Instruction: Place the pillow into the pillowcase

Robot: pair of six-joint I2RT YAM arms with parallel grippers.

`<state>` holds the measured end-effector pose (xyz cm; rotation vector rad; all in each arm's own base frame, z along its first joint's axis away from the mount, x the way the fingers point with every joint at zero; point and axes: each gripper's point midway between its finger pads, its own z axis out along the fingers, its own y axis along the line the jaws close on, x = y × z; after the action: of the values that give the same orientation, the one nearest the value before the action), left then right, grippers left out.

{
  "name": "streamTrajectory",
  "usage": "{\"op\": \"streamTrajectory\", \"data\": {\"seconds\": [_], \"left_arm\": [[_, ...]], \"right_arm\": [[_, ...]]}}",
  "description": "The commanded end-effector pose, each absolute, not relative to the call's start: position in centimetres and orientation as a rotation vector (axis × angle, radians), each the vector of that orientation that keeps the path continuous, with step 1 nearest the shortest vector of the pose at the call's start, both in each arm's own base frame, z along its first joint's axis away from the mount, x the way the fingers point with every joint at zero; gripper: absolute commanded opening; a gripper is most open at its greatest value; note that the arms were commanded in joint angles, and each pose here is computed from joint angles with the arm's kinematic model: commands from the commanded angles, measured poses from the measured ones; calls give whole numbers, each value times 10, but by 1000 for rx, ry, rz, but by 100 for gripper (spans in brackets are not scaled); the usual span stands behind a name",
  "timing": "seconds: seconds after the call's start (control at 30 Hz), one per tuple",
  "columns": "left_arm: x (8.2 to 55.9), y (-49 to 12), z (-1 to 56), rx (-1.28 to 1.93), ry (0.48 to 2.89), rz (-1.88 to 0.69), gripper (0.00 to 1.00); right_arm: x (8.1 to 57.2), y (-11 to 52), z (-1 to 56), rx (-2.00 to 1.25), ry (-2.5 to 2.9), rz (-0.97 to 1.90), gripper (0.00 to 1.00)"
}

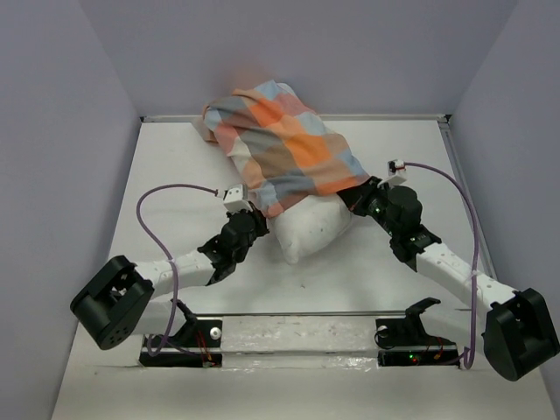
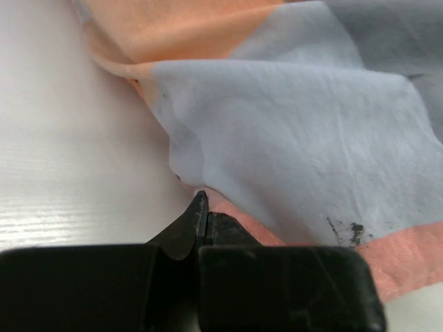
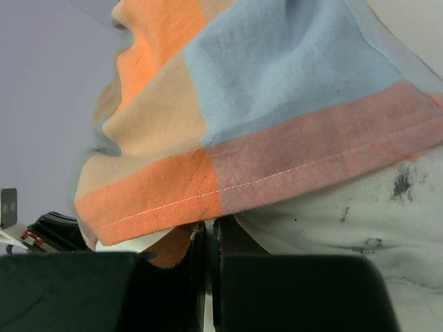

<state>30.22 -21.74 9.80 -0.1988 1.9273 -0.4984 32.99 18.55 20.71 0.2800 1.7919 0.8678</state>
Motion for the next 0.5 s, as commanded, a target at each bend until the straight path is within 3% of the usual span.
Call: {"op": "streamTrajectory", "data": {"seconds": [0.0,0.17,0.27,0.3,0.37,0.47], "left_arm": [[309,-202,149,-280,1726,-565,0],[288,-206,135,-208,1789,-644,2],[275,-212,113,-186,1869,-695,29],[270,-210,103,-200,1893,-704,46],[268,-207,96,-211,1900,-698,60],[270,-211,96,-197,1894,-708,68]], "right_arm": [[329,194,241,226,1679,961,0],[325,195,243,211,1679,974,0],[326,193,247,212,1670,957,0],[327,192,249,213,1665,956,0],[326,193,252,210,1659,961,0],[326,193,251,208,1663,960,0]]}}
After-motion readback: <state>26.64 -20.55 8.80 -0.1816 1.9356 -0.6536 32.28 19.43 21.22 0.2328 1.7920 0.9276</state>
